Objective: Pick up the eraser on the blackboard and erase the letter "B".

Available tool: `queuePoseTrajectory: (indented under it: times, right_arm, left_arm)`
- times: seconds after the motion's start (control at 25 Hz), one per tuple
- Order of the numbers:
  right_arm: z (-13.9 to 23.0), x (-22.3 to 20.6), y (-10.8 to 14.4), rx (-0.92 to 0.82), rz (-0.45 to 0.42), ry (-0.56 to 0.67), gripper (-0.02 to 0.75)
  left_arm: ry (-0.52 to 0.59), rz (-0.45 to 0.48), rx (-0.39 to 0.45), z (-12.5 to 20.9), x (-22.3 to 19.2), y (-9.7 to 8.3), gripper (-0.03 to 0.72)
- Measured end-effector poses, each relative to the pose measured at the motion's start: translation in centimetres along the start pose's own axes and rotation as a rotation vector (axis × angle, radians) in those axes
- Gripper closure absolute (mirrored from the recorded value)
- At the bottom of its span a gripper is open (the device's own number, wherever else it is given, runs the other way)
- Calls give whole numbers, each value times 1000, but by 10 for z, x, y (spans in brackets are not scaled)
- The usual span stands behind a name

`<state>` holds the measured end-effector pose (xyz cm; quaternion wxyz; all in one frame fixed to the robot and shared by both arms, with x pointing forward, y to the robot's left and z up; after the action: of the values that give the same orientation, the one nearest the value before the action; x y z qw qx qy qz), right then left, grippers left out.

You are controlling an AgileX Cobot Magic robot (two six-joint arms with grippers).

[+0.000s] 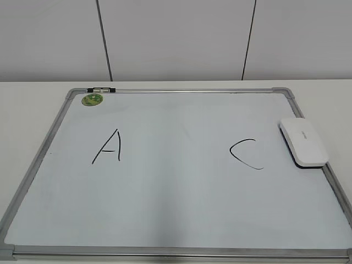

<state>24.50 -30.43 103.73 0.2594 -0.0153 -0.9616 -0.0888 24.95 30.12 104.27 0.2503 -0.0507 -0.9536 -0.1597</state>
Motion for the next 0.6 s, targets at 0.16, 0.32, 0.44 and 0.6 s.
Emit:
queuePoseTrajectory:
  times: [0.16, 0.32, 0.44, 0.6]
  right_arm:
    - [0, 0, 0, 0, 0, 0, 146]
    - [0, 0, 0, 0, 0, 0, 146]
    - [0, 0, 0, 0, 0, 0, 146]
    - [0, 0, 0, 0, 0, 0, 146]
  left_arm:
    - [0, 0, 0, 0, 0, 0, 361]
    - [0, 0, 0, 0, 0, 0, 380]
    - [0, 0, 0, 0, 0, 0, 386]
    - [0, 0, 0, 0, 0, 0, 395]
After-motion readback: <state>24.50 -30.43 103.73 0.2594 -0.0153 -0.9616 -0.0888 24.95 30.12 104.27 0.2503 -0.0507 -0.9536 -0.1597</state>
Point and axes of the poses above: a point on each arm's last joint axis where the gripper is mounted, x pointing back along that axis away from the gripper, y along the wrist's bending axis when the last joint is at zero, z = x × y, the point moved 2 cm from there along -x, pointing out along that axis toward the gripper, and after that the axes turned 15 degrees about -x, right-handed, at the moved point
